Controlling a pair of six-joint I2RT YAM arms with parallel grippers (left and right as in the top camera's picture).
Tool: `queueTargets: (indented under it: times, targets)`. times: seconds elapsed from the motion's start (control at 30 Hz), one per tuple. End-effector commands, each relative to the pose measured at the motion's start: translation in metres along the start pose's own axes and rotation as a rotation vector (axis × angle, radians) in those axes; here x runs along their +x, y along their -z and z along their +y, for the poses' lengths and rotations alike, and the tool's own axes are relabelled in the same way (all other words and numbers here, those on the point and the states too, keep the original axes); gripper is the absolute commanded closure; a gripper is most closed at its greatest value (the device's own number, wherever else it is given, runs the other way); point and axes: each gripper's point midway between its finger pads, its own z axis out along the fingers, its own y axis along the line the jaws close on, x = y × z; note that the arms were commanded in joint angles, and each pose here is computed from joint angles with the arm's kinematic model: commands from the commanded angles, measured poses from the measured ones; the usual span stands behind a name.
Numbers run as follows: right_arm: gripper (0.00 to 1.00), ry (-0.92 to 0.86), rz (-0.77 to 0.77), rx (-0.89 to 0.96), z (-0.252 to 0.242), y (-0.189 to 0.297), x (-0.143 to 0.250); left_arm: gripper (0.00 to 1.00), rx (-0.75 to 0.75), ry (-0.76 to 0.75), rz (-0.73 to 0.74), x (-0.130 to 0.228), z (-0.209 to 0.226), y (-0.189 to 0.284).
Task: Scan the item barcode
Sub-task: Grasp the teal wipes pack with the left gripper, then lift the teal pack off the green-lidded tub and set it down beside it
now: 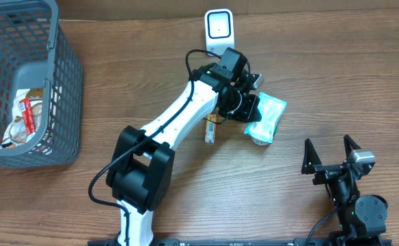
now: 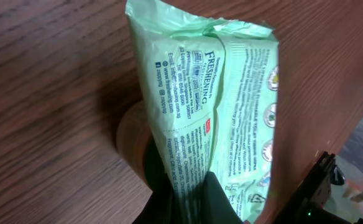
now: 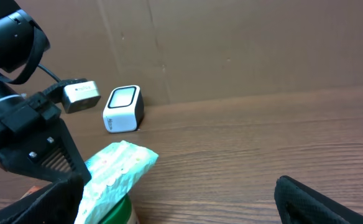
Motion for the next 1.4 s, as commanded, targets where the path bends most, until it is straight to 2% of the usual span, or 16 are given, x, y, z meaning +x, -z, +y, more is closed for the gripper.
queueTargets:
  times: [0.0, 0.33, 0.6, 0.8, 1.1, 1.2, 1.37]
  targets:
    - [0.0, 0.004, 0.0, 0.009, -0.002, -0.001, 0.003, 0.96, 0.027, -0.045, -0.103, -0.02, -0.018, 0.041]
    - [0.0, 0.004, 0.0, 0.009, -0.002, -0.001, 0.003, 0.96, 0.003, 0.031, -0.126, -0.022, -0.001, 0.062]
    - [0.0, 0.004, 0.0, 0.009, -0.002, 0.0, 0.002, 0.96, -0.241, 0.137, -0.133, -0.015, 0.05, 0.071]
    - [0.0, 0.004, 0.001, 0.009, -0.002, -0.001, 0.003, 0.96, -0.346, 0.201, -0.082, 0.008, 0.058, 0.052]
    - [0.0, 0.004, 0.0, 0.009, -0.002, -0.001, 0.003, 0.96, -0.391, 0.194, -0.053, 0.032, 0.044, 0.014]
    - [0.0, 0.004, 0.0, 0.009, -0.002, -0.001, 0.003, 0.79, -0.388, 0.178, -0.05, 0.033, 0.038, 0.011]
    - [0.0, 0.004, 0.0, 0.009, -0.002, -0.001, 0.003, 0.74, -0.356, 0.145, -0.088, 0.02, 0.026, 0.024]
